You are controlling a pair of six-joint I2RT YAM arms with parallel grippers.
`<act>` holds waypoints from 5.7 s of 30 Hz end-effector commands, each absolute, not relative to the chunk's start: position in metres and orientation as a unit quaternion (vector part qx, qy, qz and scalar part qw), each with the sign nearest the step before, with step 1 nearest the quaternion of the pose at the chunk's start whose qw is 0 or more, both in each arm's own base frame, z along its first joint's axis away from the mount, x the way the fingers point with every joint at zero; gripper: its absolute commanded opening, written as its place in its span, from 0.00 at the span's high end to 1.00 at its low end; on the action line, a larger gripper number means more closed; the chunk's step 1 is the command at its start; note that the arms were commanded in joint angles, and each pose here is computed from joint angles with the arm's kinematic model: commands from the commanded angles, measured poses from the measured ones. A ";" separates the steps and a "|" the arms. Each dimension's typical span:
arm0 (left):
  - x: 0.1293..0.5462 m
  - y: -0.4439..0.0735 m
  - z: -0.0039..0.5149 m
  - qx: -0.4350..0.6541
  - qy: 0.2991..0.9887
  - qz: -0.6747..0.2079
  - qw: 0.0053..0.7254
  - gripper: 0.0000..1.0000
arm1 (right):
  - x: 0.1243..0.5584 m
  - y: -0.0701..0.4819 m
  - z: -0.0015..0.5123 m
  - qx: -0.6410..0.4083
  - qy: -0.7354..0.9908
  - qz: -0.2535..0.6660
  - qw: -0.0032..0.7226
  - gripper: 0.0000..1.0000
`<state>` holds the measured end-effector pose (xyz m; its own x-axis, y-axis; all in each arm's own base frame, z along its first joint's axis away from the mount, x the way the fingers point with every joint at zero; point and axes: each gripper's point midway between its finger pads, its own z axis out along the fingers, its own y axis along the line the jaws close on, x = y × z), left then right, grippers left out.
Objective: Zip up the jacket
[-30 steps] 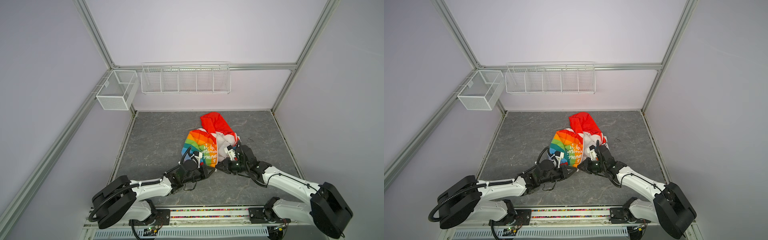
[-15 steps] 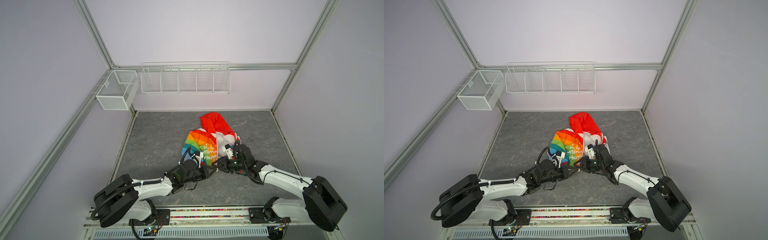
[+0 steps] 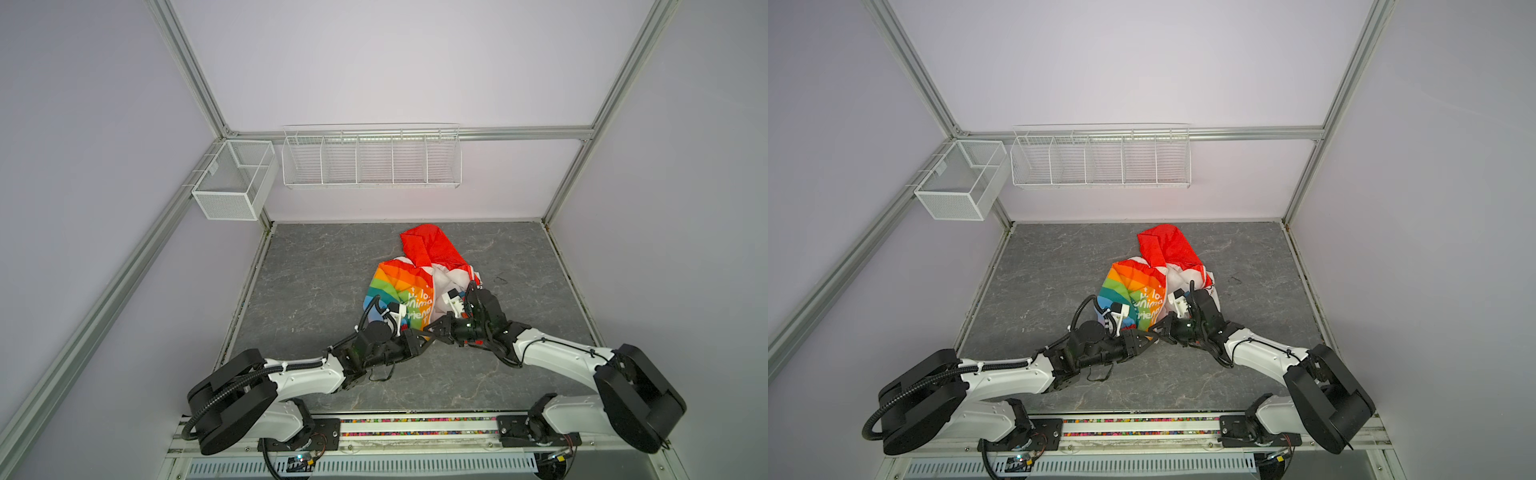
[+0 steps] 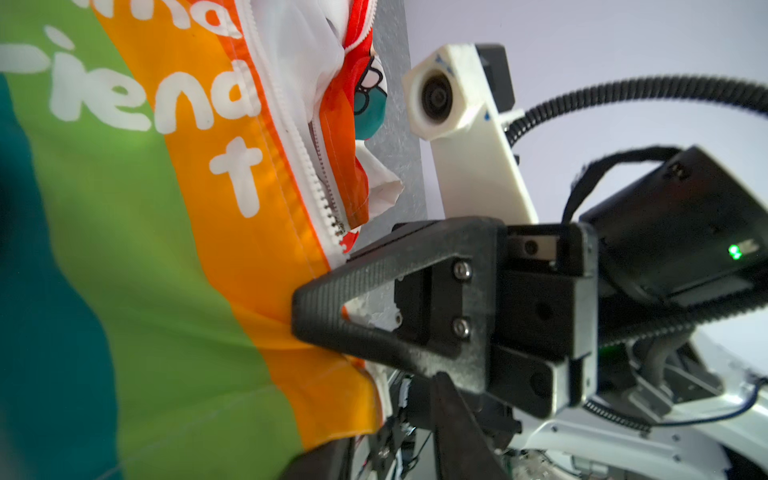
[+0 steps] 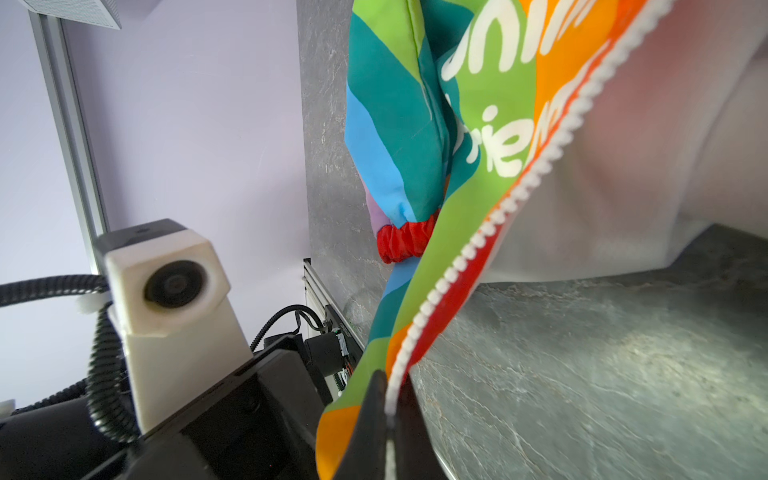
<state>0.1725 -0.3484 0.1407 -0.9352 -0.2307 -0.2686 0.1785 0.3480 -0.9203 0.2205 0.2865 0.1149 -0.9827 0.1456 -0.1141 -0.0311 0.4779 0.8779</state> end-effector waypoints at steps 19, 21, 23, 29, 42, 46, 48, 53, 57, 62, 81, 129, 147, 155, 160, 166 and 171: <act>0.181 -0.357 0.134 -0.054 0.770 -0.612 0.172 0.91 | 0.216 0.285 0.121 0.024 0.846 0.524 0.094 0.94; 0.180 -0.357 0.133 -0.052 0.773 -0.608 0.172 0.94 | 0.216 0.285 0.121 0.024 0.847 0.523 0.096 0.94; 0.179 -0.356 0.134 -0.050 0.774 -0.607 0.172 0.96 | 0.216 0.284 0.121 0.025 0.847 0.522 0.097 0.94; 0.175 -0.355 0.130 -0.045 0.781 -0.600 0.164 1.00 | 0.220 0.285 0.124 0.026 0.846 0.523 0.101 0.94; 0.168 -0.361 0.132 -0.031 0.780 -0.604 0.162 1.00 | 0.229 0.288 0.123 0.036 0.847 0.521 0.099 0.76; 0.168 -0.361 0.134 -0.030 0.779 -0.605 0.162 1.00 | 0.231 0.291 0.124 0.034 0.843 0.527 0.098 0.83; 0.168 -0.362 0.136 -0.030 0.777 -0.607 0.163 1.00 | 0.231 0.292 0.125 0.032 0.842 0.530 0.097 0.92; 0.169 -0.360 0.137 -0.032 0.779 -0.604 0.166 0.81 | 0.229 0.292 0.123 0.029 0.842 0.530 0.096 0.94; 0.170 -0.359 0.137 -0.034 0.780 -0.601 0.169 0.75 | 0.229 0.291 0.124 0.028 0.841 0.531 0.097 0.94; 0.171 -0.358 0.138 -0.037 0.779 -0.601 0.173 0.78 | 0.227 0.290 0.123 0.029 0.842 0.530 0.097 0.94; 0.176 -0.347 0.130 -0.068 0.777 -0.600 0.181 0.67 | 0.218 0.282 0.119 0.028 0.844 0.527 0.098 0.94; 0.169 -0.366 0.146 -0.027 0.750 -0.638 0.174 0.90 | 0.220 0.283 0.117 0.031 0.844 0.527 0.096 0.94; 0.173 -0.363 0.145 -0.032 0.744 -0.641 0.186 1.00 | 0.221 0.268 0.111 0.035 0.858 0.503 0.100 0.79; 0.192 -0.345 0.112 -0.038 0.840 -0.497 0.213 1.00 | 0.220 0.204 0.115 0.040 0.908 0.391 0.146 0.45; 0.200 -0.332 0.102 -0.016 0.885 -0.406 0.227 1.00 | 0.217 0.160 0.104 0.065 0.930 0.326 0.154 0.43; 0.202 -0.338 0.097 -0.012 0.887 -0.406 0.218 1.00 | 0.220 0.137 0.085 0.106 0.932 0.316 0.144 0.44; 0.202 -0.341 0.096 -0.011 0.887 -0.408 0.214 1.00 | 0.230 0.135 0.078 0.108 0.930 0.320 0.142 0.48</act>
